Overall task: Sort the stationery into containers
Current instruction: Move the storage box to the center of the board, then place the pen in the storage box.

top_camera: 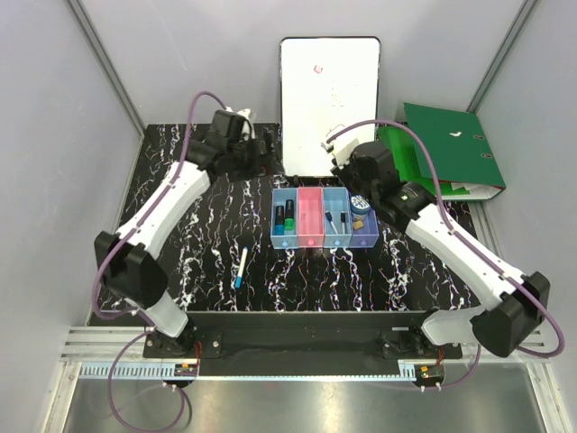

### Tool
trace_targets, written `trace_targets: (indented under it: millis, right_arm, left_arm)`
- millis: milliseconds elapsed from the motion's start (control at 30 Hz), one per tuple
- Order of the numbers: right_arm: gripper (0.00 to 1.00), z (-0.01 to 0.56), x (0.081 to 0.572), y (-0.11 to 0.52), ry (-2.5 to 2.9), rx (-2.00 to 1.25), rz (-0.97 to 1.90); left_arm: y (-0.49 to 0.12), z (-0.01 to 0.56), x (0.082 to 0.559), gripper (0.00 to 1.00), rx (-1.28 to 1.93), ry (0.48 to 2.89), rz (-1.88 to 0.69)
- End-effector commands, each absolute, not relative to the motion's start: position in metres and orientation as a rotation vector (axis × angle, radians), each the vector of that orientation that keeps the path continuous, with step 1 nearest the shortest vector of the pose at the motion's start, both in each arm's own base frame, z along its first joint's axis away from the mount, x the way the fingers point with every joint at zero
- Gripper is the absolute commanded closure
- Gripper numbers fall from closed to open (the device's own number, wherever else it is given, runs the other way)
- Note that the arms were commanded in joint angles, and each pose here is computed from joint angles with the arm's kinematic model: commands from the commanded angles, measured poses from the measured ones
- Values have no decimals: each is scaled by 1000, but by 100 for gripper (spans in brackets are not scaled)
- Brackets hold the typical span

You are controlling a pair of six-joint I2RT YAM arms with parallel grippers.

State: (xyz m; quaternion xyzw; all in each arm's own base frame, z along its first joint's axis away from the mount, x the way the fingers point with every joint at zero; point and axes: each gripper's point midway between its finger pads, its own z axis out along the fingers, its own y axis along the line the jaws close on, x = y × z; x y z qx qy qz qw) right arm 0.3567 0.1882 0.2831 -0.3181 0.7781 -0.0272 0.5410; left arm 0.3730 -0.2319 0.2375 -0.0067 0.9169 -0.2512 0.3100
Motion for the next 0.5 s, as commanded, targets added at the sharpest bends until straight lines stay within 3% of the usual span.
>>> trace_targets:
  millis: [0,133,467]
  right_arm:
    - [100,270,364,219,1929,-657,101]
    - [100,240,368,241,2042,-609,211]
    - [100,166,384,296,2295,-510,419]
  left_arm:
    - [-182,260,375,1,96,2295,-457]
    - [-161,253,368,1,209,2268,-320]
    - [-121,172,336,1,349,2412,-88]
